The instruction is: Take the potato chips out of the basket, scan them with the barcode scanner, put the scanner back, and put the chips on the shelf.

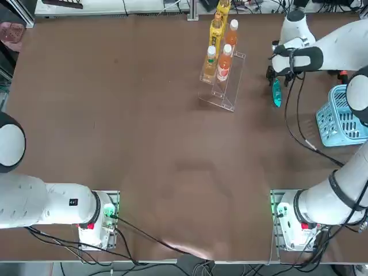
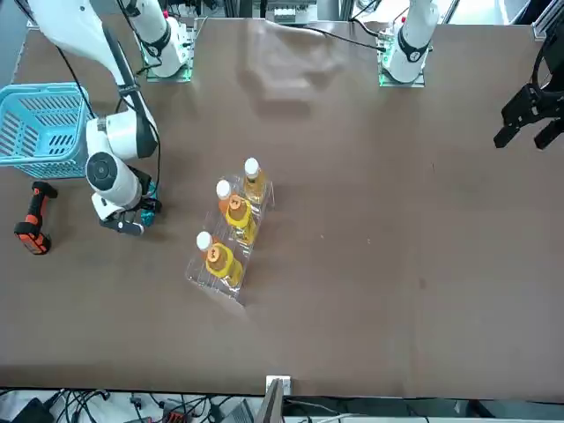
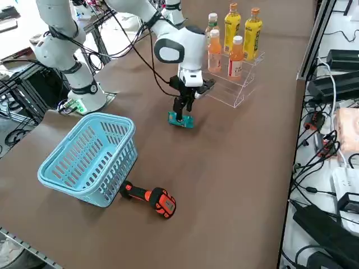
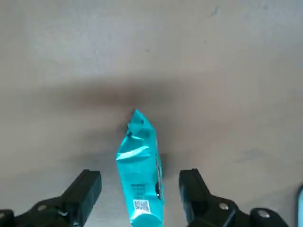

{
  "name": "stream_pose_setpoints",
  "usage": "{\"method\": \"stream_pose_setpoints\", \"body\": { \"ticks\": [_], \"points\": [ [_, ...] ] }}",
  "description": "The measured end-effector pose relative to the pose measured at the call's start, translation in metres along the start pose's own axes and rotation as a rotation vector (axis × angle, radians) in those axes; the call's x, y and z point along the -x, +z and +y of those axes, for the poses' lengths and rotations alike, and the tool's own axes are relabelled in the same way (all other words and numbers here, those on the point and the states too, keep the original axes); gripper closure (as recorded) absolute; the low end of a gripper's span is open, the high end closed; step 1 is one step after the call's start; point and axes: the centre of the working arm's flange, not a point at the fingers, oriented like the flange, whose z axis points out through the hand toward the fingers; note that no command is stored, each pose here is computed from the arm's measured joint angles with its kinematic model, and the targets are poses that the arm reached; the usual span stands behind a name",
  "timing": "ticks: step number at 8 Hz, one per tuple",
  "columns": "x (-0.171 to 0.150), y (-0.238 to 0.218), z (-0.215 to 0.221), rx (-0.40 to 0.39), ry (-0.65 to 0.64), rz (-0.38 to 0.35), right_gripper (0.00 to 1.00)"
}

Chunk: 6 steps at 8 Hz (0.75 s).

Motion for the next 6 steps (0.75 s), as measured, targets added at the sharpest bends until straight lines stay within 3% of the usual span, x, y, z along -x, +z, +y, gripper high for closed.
{"method": "stream_pose_setpoints", "body": {
  "ticks": [6],
  "points": [
    [0.0070, 0.0106, 0.0013, 0.000, -0.001, -0.010, 0.00]
  ]
}}
